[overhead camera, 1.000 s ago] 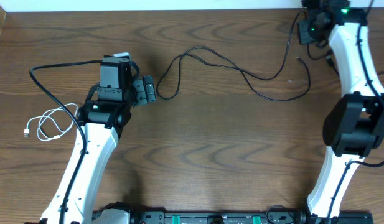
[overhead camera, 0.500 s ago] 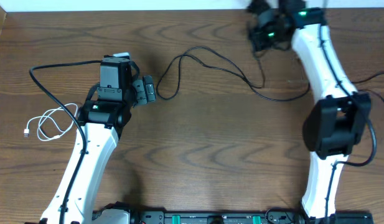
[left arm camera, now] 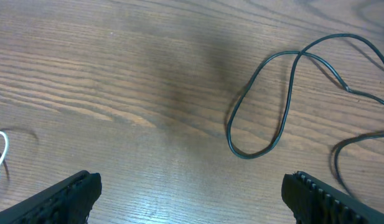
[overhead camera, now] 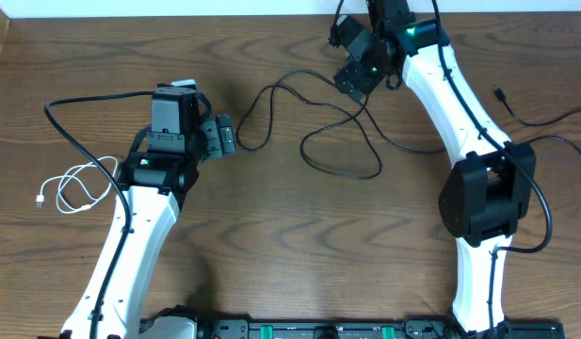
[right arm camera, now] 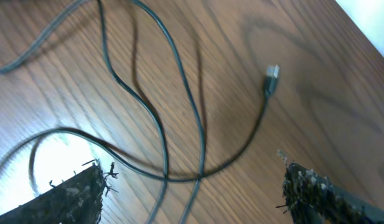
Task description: Untangle cables
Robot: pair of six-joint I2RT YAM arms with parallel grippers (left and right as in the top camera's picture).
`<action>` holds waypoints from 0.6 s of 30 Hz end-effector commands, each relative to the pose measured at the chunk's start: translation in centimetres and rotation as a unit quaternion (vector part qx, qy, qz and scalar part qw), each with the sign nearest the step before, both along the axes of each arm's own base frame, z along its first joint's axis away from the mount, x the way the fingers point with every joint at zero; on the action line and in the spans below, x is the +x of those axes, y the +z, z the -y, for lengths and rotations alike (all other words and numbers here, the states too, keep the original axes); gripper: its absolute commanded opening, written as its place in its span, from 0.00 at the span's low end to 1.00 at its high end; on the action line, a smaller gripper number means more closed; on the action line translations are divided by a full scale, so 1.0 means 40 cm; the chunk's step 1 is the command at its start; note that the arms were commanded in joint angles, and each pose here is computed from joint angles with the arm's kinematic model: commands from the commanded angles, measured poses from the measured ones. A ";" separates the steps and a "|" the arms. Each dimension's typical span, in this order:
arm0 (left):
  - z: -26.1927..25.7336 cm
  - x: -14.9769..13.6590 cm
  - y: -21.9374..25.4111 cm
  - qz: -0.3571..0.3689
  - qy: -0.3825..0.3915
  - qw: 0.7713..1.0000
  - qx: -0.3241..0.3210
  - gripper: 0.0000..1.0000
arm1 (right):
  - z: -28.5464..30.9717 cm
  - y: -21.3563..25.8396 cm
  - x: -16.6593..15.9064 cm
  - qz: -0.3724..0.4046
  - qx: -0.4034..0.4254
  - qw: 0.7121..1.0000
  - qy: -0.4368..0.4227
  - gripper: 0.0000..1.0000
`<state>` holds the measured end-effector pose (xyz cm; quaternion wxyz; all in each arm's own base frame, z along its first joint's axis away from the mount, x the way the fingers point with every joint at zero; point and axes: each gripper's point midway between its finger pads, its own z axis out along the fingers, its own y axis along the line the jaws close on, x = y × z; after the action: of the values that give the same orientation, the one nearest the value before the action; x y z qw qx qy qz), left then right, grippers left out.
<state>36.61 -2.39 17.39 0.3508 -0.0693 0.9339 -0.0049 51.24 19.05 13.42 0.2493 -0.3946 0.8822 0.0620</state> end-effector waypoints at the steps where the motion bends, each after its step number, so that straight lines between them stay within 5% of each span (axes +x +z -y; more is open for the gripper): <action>1: -0.008 0.002 0.011 0.005 0.008 1.000 0.004 0.98 | 0.040 -0.001 0.007 -0.007 -0.004 0.999 -0.043 0.90; 9: -0.008 0.002 0.011 0.005 0.008 1.000 0.004 0.98 | -0.063 -0.009 -0.120 -0.111 0.080 0.990 0.021 0.88; 14: -0.008 0.002 0.011 0.005 0.008 1.000 0.004 0.98 | -0.066 -0.033 -0.220 -0.187 0.056 0.981 0.026 0.99; 18: -0.008 0.002 0.011 0.005 0.008 1.000 0.004 0.98 | -0.036 -0.050 -0.261 -0.216 0.014 0.976 0.016 0.99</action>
<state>36.62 -2.39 17.39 0.3510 -0.0691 0.9338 -0.0051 41.58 20.85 11.46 0.0727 -0.3836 0.9038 0.1754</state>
